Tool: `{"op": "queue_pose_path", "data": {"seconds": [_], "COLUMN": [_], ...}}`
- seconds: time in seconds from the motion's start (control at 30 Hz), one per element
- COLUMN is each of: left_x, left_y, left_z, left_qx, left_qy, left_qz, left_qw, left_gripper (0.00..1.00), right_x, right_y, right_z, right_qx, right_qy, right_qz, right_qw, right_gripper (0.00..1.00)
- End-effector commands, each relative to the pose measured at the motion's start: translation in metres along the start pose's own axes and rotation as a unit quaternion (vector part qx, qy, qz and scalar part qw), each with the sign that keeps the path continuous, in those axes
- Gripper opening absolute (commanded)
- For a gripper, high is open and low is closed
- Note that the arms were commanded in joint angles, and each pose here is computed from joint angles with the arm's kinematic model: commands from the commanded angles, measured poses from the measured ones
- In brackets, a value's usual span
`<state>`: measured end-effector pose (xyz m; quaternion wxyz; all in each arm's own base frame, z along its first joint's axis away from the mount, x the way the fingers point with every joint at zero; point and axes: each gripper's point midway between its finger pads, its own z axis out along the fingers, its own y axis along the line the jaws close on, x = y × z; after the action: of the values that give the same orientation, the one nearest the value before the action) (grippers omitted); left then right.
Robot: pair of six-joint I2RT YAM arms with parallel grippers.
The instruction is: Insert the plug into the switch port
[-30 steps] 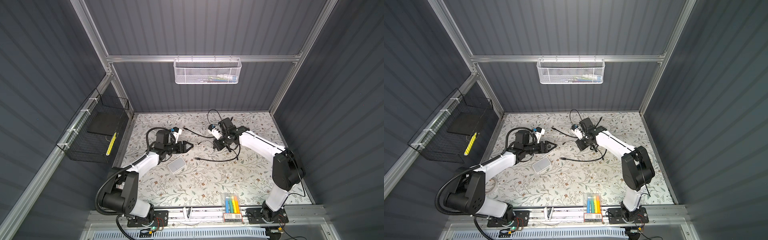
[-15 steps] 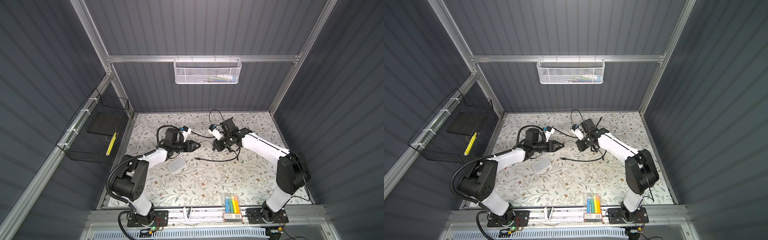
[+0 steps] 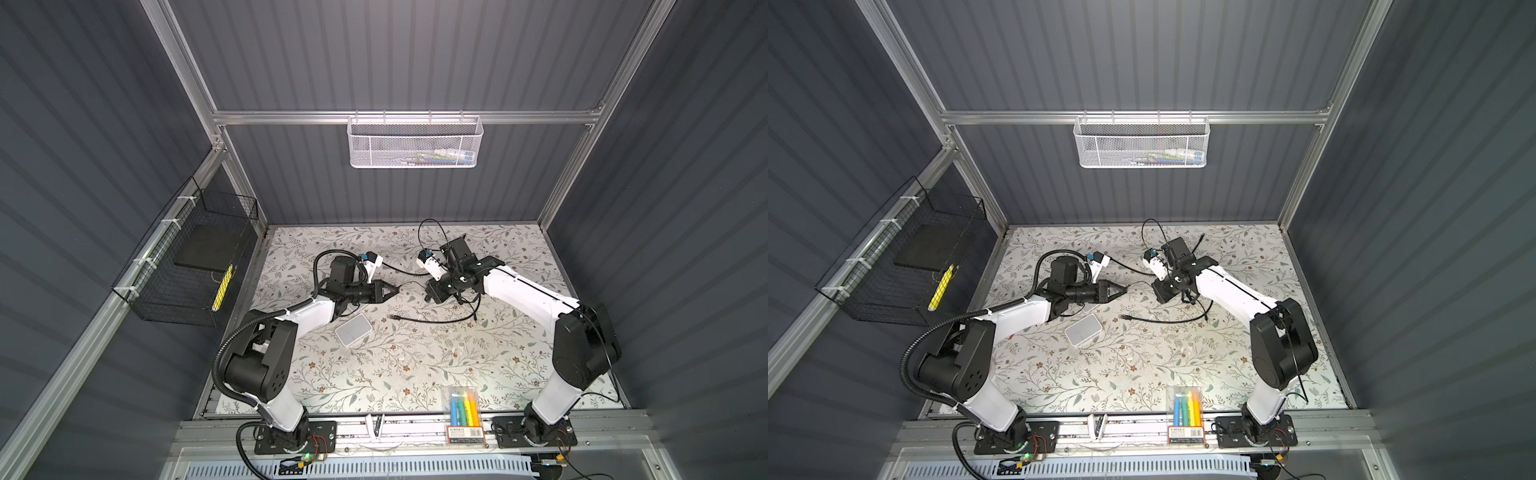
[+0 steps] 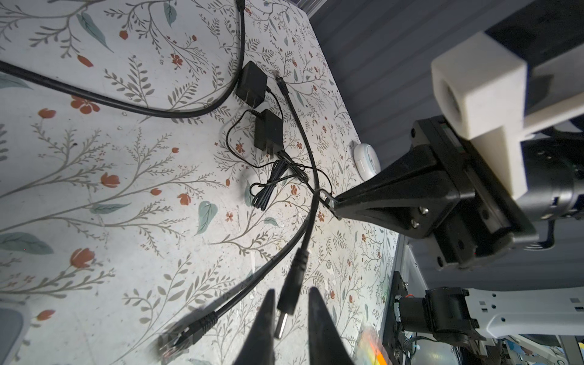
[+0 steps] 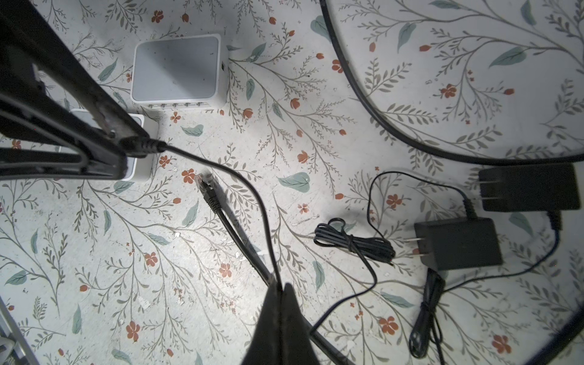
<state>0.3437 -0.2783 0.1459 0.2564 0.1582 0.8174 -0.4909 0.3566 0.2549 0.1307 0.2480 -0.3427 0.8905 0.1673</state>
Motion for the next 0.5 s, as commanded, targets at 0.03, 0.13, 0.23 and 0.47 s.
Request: {"op": "queue_pose_path", "data": {"seconds": [0.03, 0.13, 0.23, 0.47], "left_x": [-0.0116, -0.0116, -0.0114, -0.0060], "left_y": [-0.0169, -0.0172, -0.0175, -0.0211], "left_z": [-0.0033, -0.0036, -0.0037, -0.0085], "left_qx": [0.019, 0.019, 0.019, 0.012], "left_qy": [-0.010, -0.010, -0.010, 0.015], "left_qz": [0.024, 0.025, 0.025, 0.052], "left_qw": [0.999, 0.999, 0.999, 0.998], "left_gripper": [0.13, 0.07, 0.01, 0.00], "right_x": [-0.0015, -0.0021, -0.0015, 0.0064], "right_y": [0.0016, 0.0020, 0.0014, -0.0043], "right_z": [-0.0047, -0.0060, -0.0069, -0.0089], "right_qx": [0.000, 0.000, 0.003, 0.021], "right_qy": [-0.006, -0.008, -0.008, 0.010], "right_qz": [0.002, 0.003, 0.003, -0.010], "right_qw": [1.000, 1.000, 1.000, 1.000], "right_gripper": [0.00, 0.00, 0.00, 0.14]}}
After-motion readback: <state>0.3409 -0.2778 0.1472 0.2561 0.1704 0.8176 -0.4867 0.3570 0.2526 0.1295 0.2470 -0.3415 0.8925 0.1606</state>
